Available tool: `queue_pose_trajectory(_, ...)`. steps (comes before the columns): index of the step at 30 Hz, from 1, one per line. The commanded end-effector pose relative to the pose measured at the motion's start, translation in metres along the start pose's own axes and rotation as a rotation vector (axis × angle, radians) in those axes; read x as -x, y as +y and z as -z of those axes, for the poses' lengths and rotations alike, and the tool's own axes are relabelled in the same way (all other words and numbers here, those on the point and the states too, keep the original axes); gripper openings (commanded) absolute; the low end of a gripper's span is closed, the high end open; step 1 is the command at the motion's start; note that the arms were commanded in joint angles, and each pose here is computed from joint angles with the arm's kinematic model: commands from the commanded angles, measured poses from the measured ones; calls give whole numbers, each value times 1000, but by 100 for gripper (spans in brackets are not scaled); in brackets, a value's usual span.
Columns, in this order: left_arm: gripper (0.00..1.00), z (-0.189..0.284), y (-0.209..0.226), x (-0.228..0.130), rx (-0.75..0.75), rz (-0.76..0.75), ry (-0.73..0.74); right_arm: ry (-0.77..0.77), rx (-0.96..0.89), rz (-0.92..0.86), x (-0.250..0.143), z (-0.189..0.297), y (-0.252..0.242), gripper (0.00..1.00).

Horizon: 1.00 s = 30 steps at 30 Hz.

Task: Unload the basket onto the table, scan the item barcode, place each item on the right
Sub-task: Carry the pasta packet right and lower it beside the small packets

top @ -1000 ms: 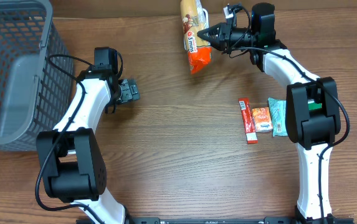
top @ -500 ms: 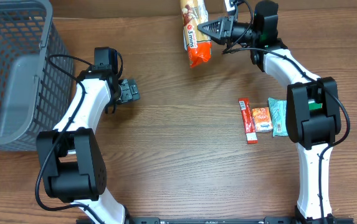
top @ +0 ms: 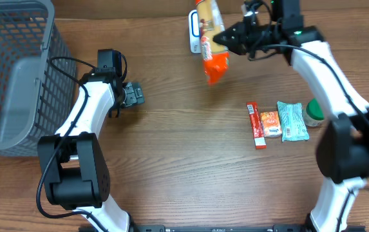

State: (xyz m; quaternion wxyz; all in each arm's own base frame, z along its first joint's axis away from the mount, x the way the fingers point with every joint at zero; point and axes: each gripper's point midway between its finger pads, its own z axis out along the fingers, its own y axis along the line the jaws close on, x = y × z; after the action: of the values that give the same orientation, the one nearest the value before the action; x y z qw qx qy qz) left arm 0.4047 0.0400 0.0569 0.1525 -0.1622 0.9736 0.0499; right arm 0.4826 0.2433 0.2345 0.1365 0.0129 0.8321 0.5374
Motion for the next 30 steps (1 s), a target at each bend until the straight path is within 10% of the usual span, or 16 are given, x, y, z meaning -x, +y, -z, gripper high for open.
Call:
queue_pose_trajectory(1, 100, 9, 1, 11, 1, -2, -37, -74, -115, 494, -27, 59, 73, 4)
queue_pose_trajectory(15, 100, 9, 2, 11, 1, -2, -37, 365, -471, 334, -152, 69, -37, 4)
queue_pose_trajectory(30, 100, 9, 2, 11, 1, -2, -37, 206, -1040, 111, -186, 56, -180, 4)
